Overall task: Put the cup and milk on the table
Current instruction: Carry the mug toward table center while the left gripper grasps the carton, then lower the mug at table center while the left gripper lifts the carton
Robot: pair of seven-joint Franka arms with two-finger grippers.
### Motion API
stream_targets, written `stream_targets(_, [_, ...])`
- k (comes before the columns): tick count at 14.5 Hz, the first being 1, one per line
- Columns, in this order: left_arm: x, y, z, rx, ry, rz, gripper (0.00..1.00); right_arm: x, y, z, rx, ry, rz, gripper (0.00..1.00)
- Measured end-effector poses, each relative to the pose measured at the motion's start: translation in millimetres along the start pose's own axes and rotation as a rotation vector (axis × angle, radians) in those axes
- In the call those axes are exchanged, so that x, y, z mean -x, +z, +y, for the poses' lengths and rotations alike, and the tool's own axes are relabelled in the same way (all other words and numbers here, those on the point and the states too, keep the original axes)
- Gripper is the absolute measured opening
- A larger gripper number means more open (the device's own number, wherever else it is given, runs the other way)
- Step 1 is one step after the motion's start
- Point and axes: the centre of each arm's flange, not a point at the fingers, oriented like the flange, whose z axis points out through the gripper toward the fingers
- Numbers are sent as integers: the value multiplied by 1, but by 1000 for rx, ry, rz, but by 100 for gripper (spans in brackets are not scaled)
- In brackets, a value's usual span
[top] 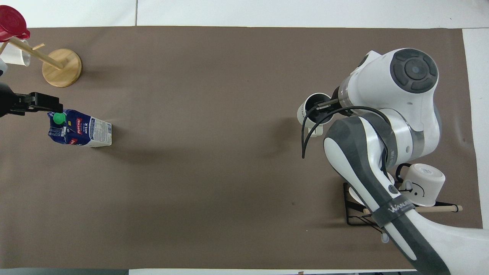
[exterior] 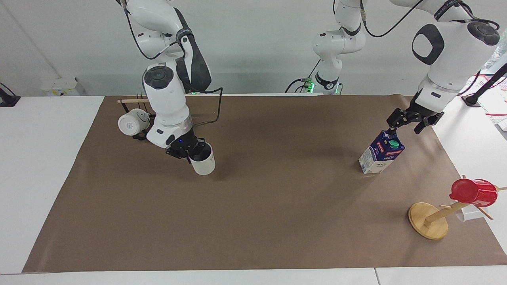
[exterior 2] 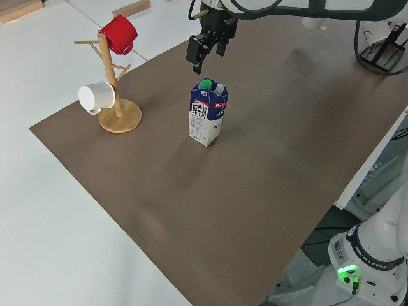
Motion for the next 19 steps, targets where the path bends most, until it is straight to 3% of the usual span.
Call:
stream_targets(8, [11,67,-4,1,-8,-35,100,10,8,-87,23,40,32,5])
stream_targets(10, [12,69,-10,0,-19,-36,96,11,19,-100,20,43,35,5])
stream_targets(14, [11,66,-15,-1,-27,-26,45,14,32,-101,18,46,40,5])
stream_targets(15, [10,63,-15,-2,-27,-17,41,15,35,-101,16,45,45,5])
stream_targets(19, [2,28,-9,-4,-16,28,41,21,43,-107,15,33,40,5])
